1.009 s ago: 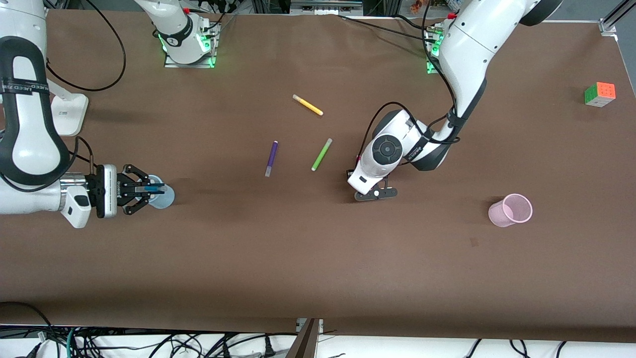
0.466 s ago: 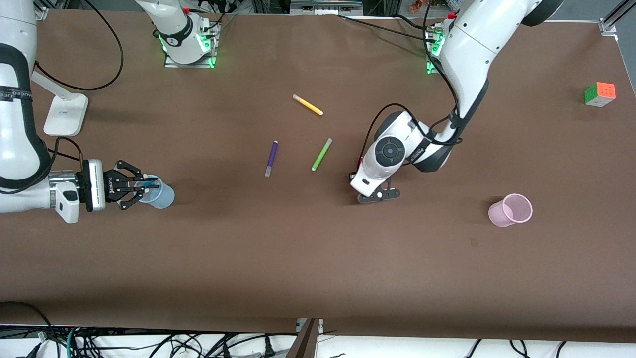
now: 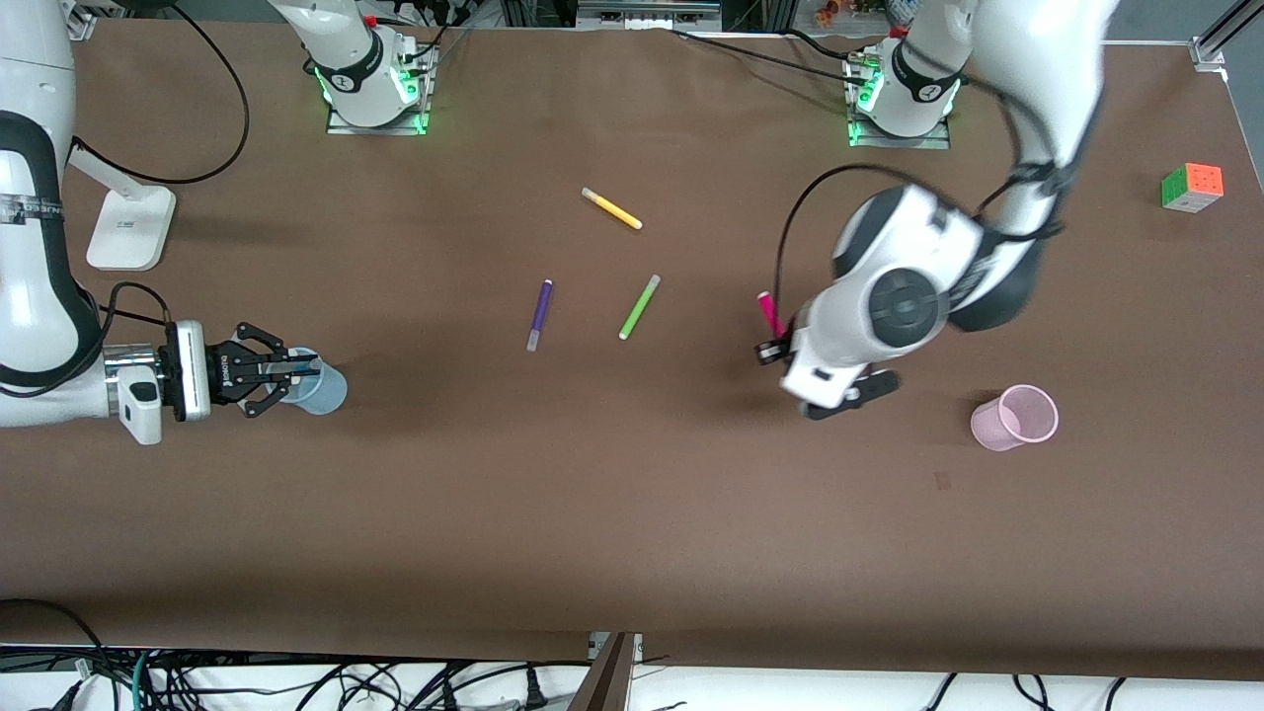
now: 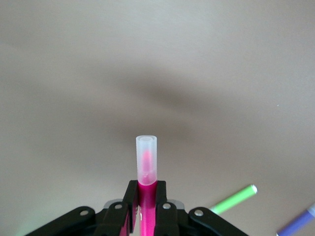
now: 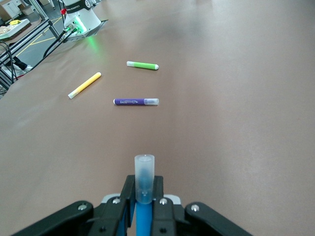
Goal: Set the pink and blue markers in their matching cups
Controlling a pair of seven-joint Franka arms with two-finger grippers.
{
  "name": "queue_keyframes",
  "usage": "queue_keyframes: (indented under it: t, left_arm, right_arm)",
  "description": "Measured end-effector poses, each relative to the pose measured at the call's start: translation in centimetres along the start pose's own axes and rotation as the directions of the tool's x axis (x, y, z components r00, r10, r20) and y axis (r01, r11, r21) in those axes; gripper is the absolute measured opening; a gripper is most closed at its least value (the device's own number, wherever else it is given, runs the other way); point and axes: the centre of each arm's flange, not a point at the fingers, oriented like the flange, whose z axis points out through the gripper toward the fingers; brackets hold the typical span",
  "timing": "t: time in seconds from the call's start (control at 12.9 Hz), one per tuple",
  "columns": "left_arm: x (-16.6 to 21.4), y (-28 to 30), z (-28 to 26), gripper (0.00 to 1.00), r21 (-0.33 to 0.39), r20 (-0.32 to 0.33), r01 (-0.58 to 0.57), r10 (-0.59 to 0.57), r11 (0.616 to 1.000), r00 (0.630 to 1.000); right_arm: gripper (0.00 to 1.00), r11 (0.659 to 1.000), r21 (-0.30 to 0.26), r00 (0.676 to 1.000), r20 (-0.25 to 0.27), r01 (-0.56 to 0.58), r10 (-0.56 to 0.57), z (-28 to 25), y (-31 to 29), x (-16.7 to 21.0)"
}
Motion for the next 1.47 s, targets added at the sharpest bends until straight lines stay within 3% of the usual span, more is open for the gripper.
queue_keyframes:
  t: [0.31, 0.54, 0.7, 0.93, 1.24, 1.32, 1.47]
  left_arm:
    - [3.0, -6.8, -7.6, 0.18, -0.021, 0.088, 0.105, -0.103, 0.994, 0.991]
    - [7.8, -14.1, -10.1, 0.18, -0.199, 0.247, 0.258, -0.207, 0.945, 0.947]
    - [11.2, -20.5, -11.6, 0.18, -0.327, 0.366, 0.377, -0.252, 0.866, 0.896]
    - [15.0, -28.0, -11.9, 0.18, -0.45, 0.511, 0.513, -0.26, 0.731, 0.819]
    - [21.1, -36.8, -6.5, 0.18, -0.516, 0.71, 0.682, -0.187, 0.518, 0.679]
    - [22.7, -39.4, -3.7, 0.18, -0.532, 0.729, 0.696, -0.157, 0.483, 0.666]
    - [24.6, -41.6, 1.4, 0.18, -0.555, 0.744, 0.694, -0.098, 0.458, 0.661]
  right_arm:
    - [0.17, 1.0, 0.0, 1.0, -0.007, -0.003, 0.003, -0.2, -0.3, -0.7]
    - [0.18, 1.0, 0.004, 1.0, -0.015, -0.013, 0.013, -0.1, -0.3, -1.5]
    - [0.21, 1.0, 0.004, 1.0, -0.016, -0.019, 0.019, -0.2, -0.3, -1.6]
    - [0.53, 0.999, 0.002, 0.999, -0.017, -0.049, 0.049, -0.3, -0.4, -1.8]
    - [0.97, 0.965, -0.013, 0.965, -0.011, -0.264, 0.264, -1.3, -0.4, -0.2]
    - [1.0, 0.945, -0.021, 0.945, -0.008, -0.326, 0.326, -1.7, -0.5, 1.0]
    - [1.0, 0.895, -0.039, 0.896, 0.022, -0.443, 0.444, -2.1, -0.7, 3.9]
